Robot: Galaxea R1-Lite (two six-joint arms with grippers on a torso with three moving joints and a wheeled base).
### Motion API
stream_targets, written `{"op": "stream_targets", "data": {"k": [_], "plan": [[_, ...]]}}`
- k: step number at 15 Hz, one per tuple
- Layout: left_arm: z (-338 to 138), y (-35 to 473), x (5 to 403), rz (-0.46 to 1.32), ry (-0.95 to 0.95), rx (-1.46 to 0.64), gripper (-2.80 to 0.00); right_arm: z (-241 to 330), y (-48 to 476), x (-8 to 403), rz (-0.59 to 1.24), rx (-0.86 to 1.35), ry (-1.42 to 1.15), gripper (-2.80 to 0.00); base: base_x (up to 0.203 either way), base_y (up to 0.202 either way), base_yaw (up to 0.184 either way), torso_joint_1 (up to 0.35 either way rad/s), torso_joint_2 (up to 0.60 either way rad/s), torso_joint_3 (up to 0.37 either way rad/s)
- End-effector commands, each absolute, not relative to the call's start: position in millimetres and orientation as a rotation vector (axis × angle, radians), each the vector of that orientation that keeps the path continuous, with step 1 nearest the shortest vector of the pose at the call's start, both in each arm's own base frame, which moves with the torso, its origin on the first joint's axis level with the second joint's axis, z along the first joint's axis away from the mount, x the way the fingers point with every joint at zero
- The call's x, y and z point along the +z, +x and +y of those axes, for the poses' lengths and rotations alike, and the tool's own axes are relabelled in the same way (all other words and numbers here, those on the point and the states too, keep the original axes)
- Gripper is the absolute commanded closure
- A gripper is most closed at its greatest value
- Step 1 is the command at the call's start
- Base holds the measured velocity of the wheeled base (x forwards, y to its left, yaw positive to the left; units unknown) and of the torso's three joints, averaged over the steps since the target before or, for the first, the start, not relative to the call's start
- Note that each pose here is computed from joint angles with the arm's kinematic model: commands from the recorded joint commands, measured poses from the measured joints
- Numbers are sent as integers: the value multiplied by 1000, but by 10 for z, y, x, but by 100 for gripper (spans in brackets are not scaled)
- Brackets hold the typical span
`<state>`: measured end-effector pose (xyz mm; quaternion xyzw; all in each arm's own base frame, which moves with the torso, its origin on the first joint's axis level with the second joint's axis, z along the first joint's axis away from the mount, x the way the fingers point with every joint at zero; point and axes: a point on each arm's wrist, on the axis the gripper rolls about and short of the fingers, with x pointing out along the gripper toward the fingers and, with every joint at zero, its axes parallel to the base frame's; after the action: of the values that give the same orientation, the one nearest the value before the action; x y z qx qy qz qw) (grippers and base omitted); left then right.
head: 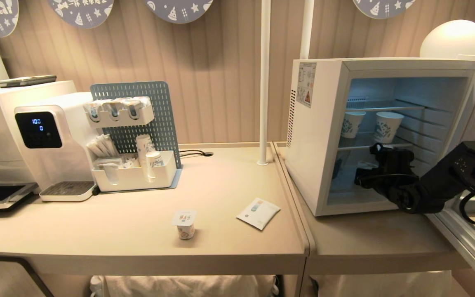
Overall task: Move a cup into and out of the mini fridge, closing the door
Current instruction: Put the yoghurt in the freezer
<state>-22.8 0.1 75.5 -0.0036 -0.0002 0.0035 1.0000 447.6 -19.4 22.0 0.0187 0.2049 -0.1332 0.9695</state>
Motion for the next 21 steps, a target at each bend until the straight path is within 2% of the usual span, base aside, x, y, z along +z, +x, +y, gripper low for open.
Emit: {"op": "stream_targets", "data": {"k": [1, 11, 12, 18, 21], "plan": [[1, -226, 749, 2, -7, 6, 0, -196, 4506, 143, 421, -271, 38, 0, 0, 0, 0, 0, 0, 0], [1, -227, 749, 2, -7, 6, 0, -188, 4480, 10, 477, -272, 25, 0, 0, 0, 0, 0, 0, 0], [1, -226, 746, 3, -8, 6, 0, -188, 4478, 34, 471, -271, 27, -280, 0, 0, 0, 0, 0, 0], [1, -226, 748, 3, -8, 8, 0, -185, 4413, 88, 473, -269, 35, -280, 0, 0, 0, 0, 0, 0], [1, -227, 750, 2, -8, 8, 0, -177, 4257, 251, 471, -262, 37, -280, 0, 0, 0, 0, 0, 0]]}}
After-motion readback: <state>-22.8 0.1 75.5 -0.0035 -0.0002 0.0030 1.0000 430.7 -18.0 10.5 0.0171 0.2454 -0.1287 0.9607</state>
